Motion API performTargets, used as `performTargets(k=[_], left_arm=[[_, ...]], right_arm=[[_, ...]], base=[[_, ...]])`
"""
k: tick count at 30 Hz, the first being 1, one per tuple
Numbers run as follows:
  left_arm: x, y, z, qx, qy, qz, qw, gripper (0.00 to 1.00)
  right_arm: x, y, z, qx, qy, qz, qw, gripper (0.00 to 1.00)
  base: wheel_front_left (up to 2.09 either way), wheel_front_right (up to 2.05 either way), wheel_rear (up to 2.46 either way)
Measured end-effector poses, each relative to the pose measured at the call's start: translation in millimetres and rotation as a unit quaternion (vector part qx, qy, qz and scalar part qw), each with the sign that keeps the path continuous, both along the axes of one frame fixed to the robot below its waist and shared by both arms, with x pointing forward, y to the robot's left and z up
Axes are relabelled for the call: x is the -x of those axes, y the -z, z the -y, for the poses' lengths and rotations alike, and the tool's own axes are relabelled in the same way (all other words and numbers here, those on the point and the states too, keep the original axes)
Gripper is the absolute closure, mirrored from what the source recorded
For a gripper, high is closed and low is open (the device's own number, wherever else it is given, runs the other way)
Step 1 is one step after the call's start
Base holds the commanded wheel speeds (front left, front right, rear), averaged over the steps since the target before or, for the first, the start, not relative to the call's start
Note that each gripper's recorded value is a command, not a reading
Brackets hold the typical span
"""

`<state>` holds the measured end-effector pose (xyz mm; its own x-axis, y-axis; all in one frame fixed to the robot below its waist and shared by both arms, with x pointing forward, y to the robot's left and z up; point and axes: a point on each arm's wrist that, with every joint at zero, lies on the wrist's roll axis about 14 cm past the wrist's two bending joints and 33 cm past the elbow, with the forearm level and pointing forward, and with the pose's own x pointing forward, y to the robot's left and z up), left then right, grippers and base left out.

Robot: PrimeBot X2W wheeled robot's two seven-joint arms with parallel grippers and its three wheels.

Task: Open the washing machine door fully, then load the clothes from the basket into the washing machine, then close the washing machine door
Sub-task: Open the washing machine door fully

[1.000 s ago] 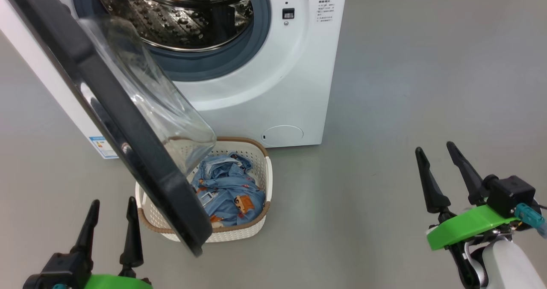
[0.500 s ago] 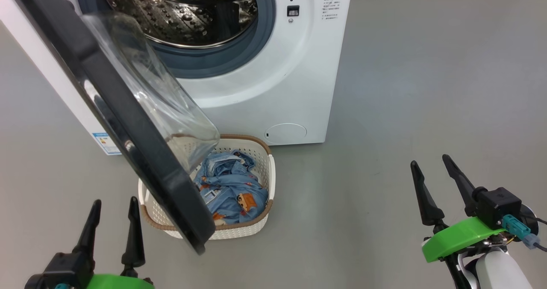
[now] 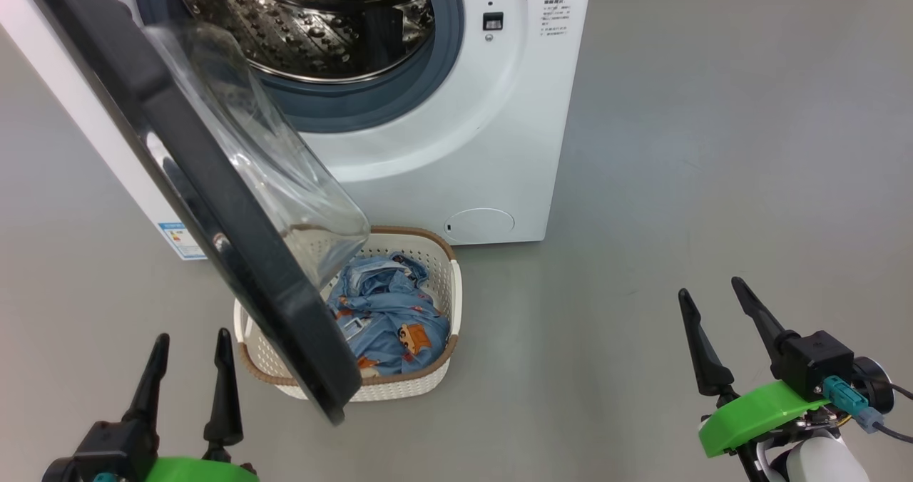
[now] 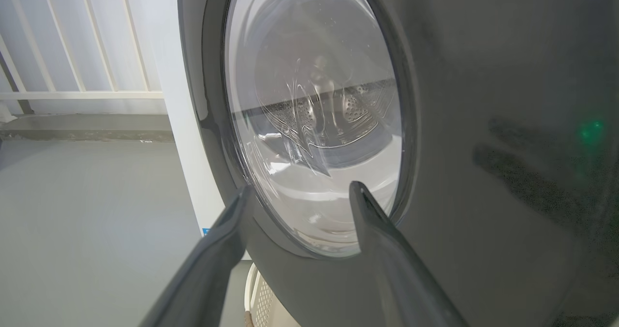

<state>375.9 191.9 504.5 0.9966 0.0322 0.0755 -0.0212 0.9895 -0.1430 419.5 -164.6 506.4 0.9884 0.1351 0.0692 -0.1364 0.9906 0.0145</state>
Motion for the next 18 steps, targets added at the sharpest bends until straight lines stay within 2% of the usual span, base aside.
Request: performTargets(k=[18], left_arm=[[1.1, 0.1, -1.3, 0.000, -0.002, 0.000, 1.000, 0.00]], right_arm=[[3.9, 1.3, -0.9, 0.003, 0.001, -0.001, 1.000, 0.00]], base=[[0.00, 0.00, 0.00]])
